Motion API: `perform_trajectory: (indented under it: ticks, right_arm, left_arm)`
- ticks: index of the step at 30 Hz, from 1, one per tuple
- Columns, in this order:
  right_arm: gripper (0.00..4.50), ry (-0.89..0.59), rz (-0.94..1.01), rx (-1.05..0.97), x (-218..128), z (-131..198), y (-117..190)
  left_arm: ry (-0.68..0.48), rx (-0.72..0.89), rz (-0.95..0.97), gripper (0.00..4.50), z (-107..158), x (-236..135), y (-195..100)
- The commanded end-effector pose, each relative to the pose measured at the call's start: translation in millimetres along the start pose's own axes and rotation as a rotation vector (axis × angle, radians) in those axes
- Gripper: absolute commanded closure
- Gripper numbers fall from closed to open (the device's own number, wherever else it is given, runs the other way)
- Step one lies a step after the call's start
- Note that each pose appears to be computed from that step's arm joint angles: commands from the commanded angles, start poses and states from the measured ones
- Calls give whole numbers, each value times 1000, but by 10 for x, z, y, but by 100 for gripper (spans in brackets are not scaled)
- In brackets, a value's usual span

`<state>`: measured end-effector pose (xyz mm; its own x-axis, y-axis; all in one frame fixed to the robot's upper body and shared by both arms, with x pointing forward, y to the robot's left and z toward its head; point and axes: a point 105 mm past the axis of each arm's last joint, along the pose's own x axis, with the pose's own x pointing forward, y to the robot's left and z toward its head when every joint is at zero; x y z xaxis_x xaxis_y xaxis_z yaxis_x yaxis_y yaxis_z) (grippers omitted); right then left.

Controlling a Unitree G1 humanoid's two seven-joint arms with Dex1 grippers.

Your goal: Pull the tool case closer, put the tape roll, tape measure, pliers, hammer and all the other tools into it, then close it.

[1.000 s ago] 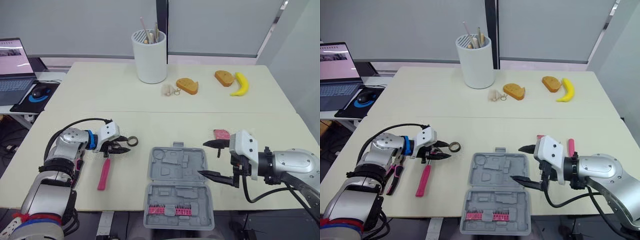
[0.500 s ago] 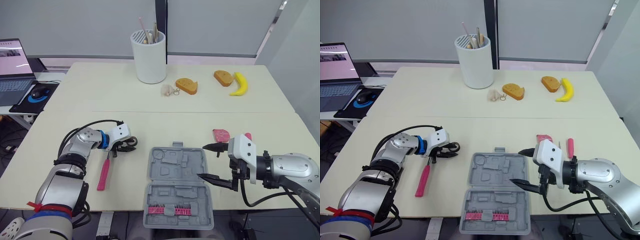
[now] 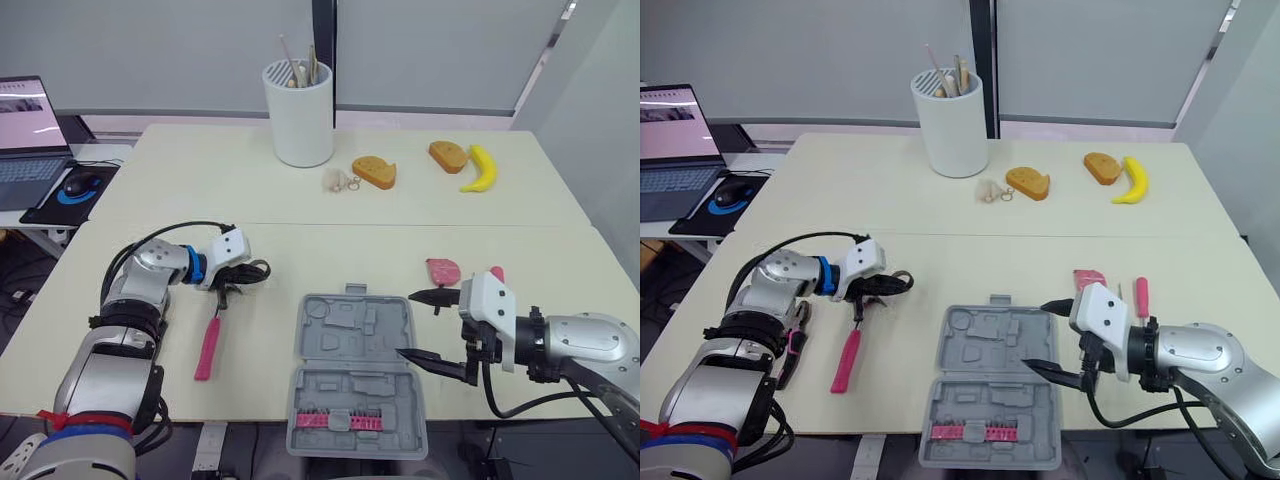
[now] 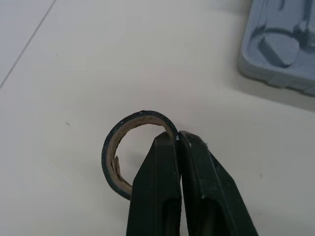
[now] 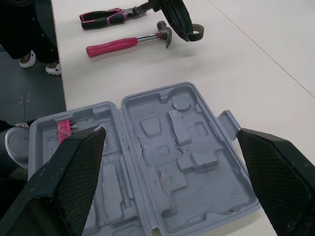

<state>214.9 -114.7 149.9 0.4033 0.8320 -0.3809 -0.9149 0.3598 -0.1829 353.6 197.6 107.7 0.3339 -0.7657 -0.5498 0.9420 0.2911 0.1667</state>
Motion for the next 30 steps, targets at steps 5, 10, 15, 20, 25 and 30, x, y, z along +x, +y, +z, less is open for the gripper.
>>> perform_trajectory:
  ticks: [5,10,15,20,25,30]
  right_arm:
    - [0,-10,-36,-36,9,65,26]
    - [0,12,-39,-31,14,34,42]
    - [0,21,-46,-27,8,28,42]
    - [0,25,-51,-24,8,26,39]
    - [0,23,-51,-24,19,45,31]
    - [0,21,-51,-24,17,63,28]
  left_arm:
    - [-148,-155,-158,445,418,317,-593]
    - [-162,-229,-175,445,364,622,-757]
    - [-119,-234,-144,445,189,720,-717]
    - [-96,-222,-119,445,94,778,-671]
    - [-81,-215,-103,445,55,833,-653]
    - [-68,-204,-59,445,11,862,-585]
